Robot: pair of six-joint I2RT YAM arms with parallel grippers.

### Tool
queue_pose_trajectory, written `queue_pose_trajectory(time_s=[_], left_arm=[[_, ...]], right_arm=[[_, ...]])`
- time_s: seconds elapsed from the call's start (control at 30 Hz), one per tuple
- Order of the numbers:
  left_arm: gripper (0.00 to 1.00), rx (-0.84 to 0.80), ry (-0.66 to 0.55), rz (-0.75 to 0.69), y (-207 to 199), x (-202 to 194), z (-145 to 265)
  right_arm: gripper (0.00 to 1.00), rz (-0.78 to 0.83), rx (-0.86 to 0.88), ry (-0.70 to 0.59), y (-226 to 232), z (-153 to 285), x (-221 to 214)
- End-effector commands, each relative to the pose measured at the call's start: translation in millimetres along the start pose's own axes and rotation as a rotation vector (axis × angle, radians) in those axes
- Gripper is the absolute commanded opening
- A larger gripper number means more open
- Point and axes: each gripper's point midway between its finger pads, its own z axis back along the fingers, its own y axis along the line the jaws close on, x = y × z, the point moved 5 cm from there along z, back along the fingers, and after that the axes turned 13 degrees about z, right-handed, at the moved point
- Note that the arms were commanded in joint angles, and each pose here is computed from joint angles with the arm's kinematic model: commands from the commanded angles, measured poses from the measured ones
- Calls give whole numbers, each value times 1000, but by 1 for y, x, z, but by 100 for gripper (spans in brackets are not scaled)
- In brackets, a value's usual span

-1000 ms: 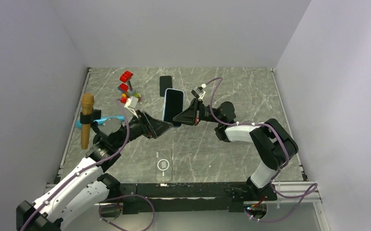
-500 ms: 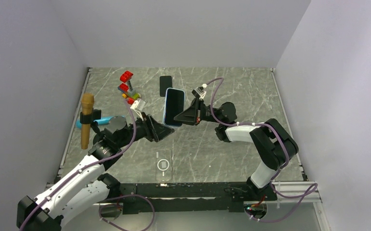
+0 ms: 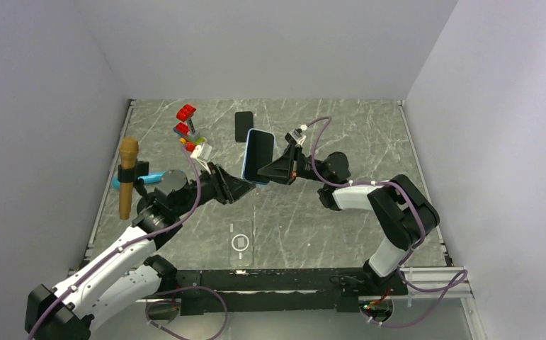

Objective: Take the phone out of the phone case
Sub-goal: Remove the phone case from the phone.

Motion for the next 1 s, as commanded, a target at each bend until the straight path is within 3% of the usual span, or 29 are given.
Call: queue_pose_trajectory(time_s=[0.0, 0.47, 0.83, 0.93, 0.97], left_arm=[[43, -70, -88, 15, -18, 17, -6], [30, -71, -189, 104, -6, 21, -9], [37, -71, -258, 126, -11, 35, -13], [30, -64, -266, 112, -13, 40, -17], [17, -50, -264, 91, -13, 41, -19]], right_arm=[[0, 190, 189, -40, 52, 2, 3], [0, 172, 238, -78, 61, -1, 0], [0, 151, 240, -56, 59, -11, -8], [0, 157, 232, -47, 61, -12, -9], [0, 159, 229, -42, 61, -12, -11]])
